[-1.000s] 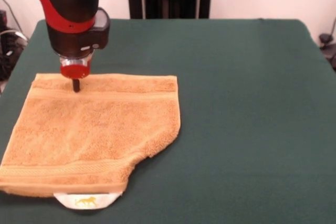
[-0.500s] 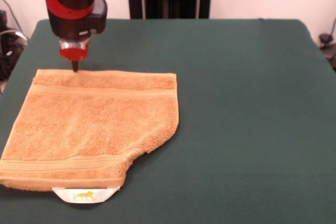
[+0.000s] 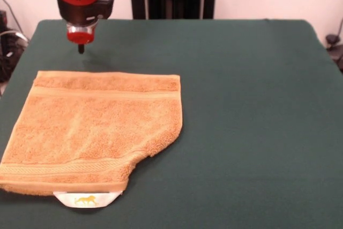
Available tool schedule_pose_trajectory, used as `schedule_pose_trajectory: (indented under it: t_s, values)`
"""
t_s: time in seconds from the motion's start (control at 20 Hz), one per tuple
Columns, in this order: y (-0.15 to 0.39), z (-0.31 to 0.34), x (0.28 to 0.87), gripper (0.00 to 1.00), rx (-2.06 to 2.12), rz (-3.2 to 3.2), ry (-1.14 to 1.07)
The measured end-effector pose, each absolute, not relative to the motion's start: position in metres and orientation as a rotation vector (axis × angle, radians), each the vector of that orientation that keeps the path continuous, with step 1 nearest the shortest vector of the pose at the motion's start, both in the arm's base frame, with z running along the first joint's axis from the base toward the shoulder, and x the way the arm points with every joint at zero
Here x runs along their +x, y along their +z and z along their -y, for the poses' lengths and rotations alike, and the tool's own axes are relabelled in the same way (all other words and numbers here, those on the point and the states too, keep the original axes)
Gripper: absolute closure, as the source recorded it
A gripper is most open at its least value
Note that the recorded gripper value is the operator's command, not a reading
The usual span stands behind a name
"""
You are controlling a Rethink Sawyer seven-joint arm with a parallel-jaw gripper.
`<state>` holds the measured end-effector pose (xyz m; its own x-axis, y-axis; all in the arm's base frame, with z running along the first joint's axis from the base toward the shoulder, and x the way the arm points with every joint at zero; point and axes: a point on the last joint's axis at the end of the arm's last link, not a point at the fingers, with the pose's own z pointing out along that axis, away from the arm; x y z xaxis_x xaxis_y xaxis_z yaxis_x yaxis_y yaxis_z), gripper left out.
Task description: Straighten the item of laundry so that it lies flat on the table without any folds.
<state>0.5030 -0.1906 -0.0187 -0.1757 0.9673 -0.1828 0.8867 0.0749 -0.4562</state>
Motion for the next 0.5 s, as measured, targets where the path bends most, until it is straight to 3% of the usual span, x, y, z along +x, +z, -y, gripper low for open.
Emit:
schedule_pose_trajectory:
  t_s: [0.5]
  values:
    - [-0.0141,0.1984,0.5069,0.0,-1.967,2.129,0.684]
